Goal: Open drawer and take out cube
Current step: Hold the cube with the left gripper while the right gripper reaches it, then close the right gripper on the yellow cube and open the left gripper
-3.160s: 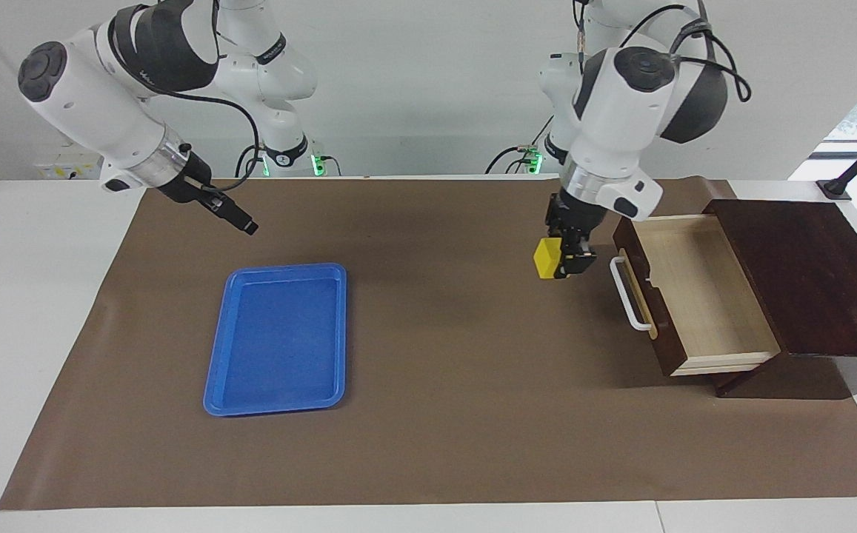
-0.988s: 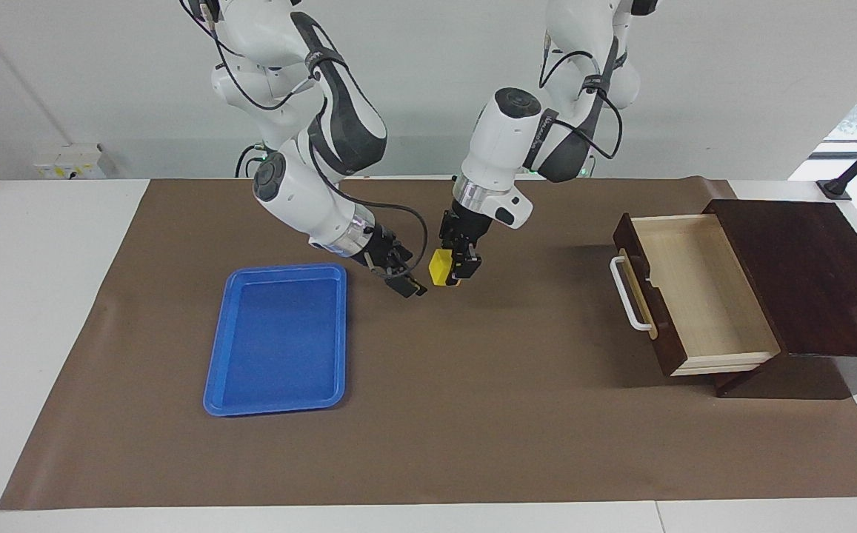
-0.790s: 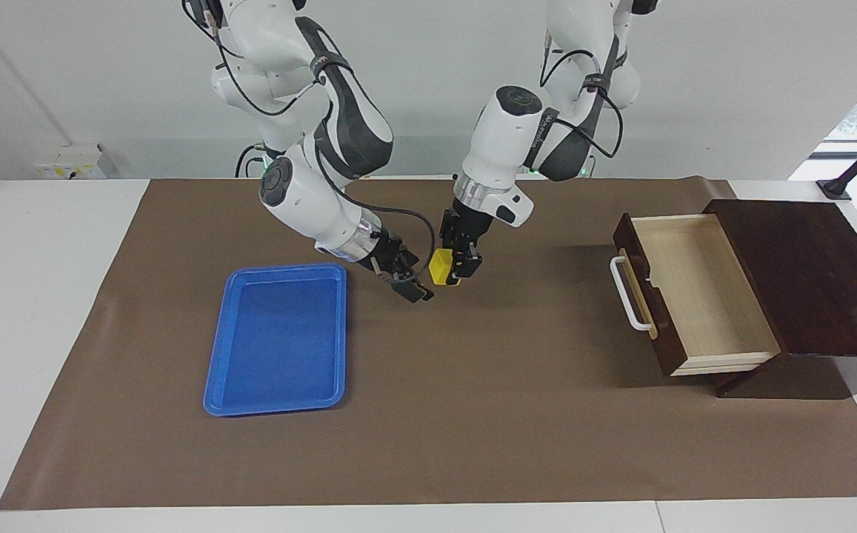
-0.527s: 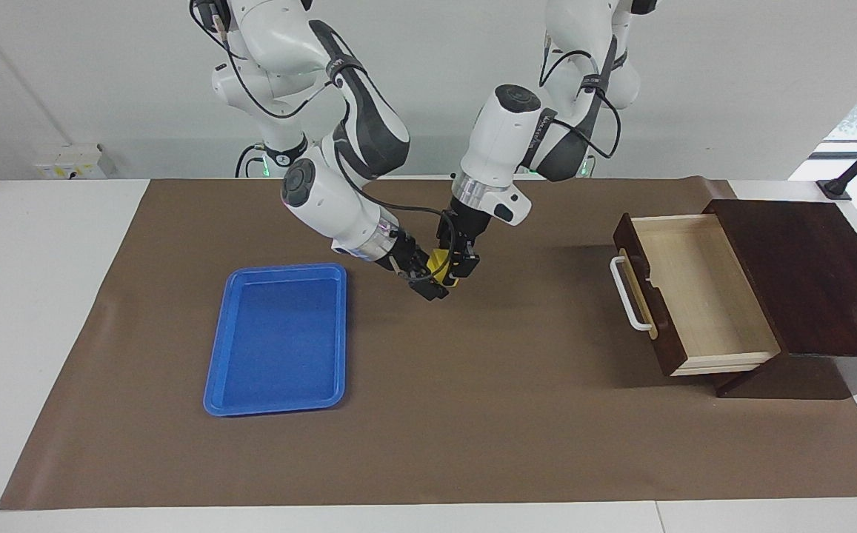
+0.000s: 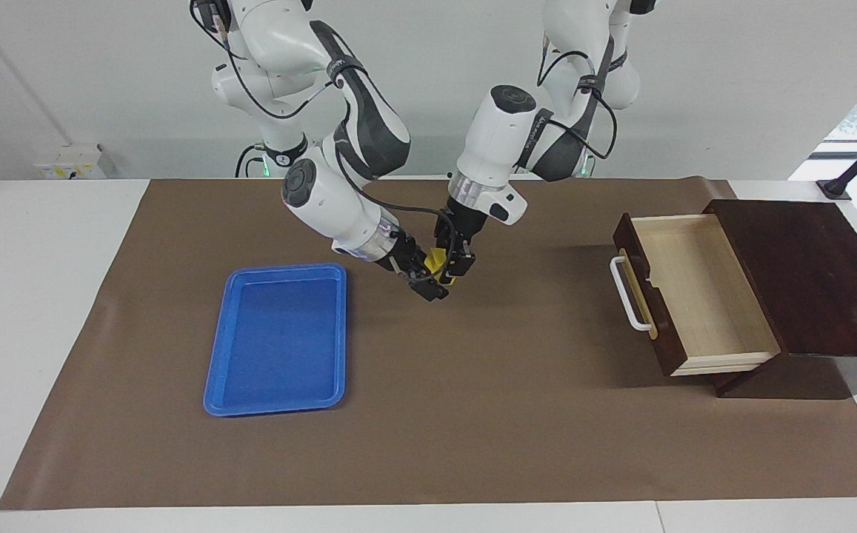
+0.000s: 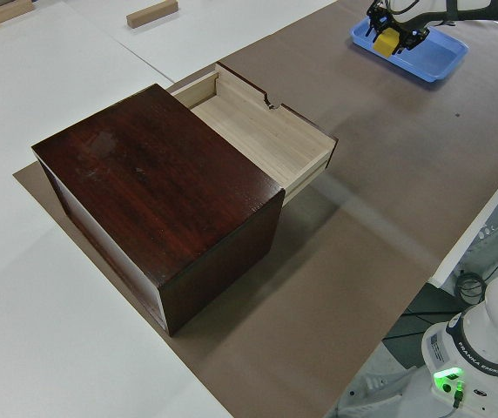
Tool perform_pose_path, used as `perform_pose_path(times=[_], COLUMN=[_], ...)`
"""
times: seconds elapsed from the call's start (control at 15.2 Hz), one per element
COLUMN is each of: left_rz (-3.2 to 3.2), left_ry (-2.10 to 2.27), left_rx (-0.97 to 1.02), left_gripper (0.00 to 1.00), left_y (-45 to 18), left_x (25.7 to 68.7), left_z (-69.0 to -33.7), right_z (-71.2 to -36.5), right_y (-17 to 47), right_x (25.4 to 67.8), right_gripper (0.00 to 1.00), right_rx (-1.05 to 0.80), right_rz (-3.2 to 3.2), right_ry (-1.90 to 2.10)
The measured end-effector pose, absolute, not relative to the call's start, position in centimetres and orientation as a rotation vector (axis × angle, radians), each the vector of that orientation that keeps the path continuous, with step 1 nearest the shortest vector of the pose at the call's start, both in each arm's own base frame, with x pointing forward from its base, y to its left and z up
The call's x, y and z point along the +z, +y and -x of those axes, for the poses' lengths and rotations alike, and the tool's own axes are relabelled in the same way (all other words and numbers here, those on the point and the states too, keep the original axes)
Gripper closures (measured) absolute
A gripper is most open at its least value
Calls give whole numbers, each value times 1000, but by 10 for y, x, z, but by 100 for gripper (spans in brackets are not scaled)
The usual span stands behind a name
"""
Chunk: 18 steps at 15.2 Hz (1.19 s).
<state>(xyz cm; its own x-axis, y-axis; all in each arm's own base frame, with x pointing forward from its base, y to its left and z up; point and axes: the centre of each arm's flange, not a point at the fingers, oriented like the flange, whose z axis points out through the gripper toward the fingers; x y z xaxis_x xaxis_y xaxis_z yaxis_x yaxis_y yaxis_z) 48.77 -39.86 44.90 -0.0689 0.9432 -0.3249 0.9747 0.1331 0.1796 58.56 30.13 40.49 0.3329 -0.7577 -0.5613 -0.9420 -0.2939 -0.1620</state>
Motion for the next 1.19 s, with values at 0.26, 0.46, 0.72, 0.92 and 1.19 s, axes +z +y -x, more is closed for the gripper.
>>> perform_pose_path(times=[0.26, 0.46, 0.72, 0.92, 1.19], left_rz=[-1853, -1853, -1853, -1853, -1839], left_ry=[2059, 2059, 2059, 2059, 2070], left_rx=[-121, -121, -121, -121, -118], left_gripper=[45, 45, 45, 45, 45], left_y=[-398, -398, -398, -398, -394], left_x=[448, 448, 448, 448, 448], left_z=[-488, -487, -487, -487, -491], right_z=[-586, -587, -587, -587, -585], right_y=[300, 299, 299, 299, 299], right_x=[404, 403, 402, 402, 400], right_gripper=[0, 0, 0, 11, 45], right_rx=[529, 529, 531, 531, 542], right_rz=[2137, 2137, 2137, 2137, 2137], right_ry=[1494, 1498, 1499, 1500, 1509])
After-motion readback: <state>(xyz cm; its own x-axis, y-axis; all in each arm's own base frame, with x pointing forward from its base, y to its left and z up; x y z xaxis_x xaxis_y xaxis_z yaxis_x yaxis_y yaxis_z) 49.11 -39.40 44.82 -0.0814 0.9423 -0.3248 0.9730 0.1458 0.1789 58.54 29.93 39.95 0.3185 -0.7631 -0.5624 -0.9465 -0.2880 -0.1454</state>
